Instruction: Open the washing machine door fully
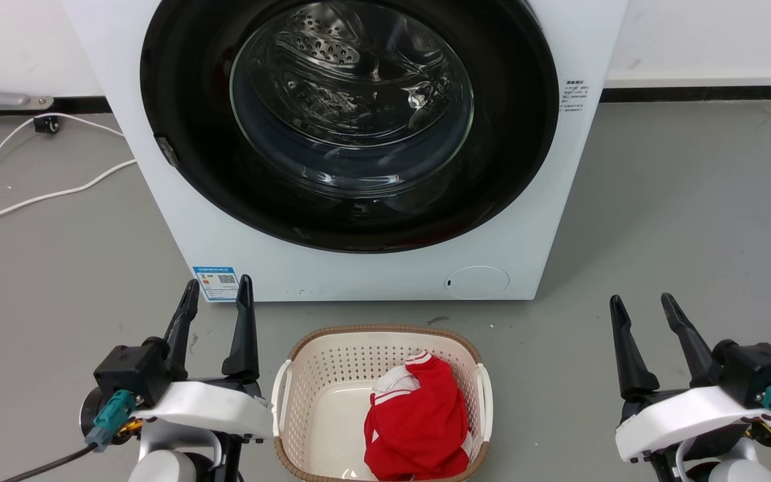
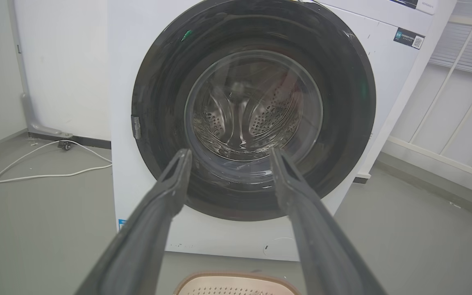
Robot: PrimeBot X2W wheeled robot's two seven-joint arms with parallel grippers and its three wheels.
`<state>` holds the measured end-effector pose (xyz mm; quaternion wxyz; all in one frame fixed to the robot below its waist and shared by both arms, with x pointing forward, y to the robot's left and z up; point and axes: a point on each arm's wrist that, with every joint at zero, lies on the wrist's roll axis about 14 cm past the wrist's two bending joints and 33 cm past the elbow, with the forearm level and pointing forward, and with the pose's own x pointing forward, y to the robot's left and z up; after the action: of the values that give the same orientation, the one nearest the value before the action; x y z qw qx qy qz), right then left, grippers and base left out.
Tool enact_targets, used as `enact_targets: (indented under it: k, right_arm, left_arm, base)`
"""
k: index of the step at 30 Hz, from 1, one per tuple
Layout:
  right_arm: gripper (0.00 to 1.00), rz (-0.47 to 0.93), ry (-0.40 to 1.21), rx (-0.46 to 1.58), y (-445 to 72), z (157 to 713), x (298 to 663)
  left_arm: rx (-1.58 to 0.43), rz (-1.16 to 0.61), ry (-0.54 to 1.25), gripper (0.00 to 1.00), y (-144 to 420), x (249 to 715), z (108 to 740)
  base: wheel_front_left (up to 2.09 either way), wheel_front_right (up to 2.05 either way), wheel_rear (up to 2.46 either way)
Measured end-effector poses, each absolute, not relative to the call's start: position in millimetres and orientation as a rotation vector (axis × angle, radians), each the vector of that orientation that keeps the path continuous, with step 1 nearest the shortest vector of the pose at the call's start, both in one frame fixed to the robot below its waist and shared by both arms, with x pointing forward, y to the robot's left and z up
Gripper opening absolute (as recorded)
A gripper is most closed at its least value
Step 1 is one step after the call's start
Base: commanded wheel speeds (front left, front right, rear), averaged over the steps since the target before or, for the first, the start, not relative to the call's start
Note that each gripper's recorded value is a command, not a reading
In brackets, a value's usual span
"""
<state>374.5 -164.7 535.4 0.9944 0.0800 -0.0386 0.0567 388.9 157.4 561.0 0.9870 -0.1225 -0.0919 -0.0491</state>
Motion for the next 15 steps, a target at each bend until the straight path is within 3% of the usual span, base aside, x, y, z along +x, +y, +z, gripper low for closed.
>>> enact_targets:
  k: [15]
  right_arm:
    - [1.00,0.126,-0.082,0.058,-161.3,535.0,371.9]
  left_arm:
    - [-0.133,-0.104,-0.221,1.00,153.3,387.7,565.2]
  base:
    - [0.00,0.00,0.00]
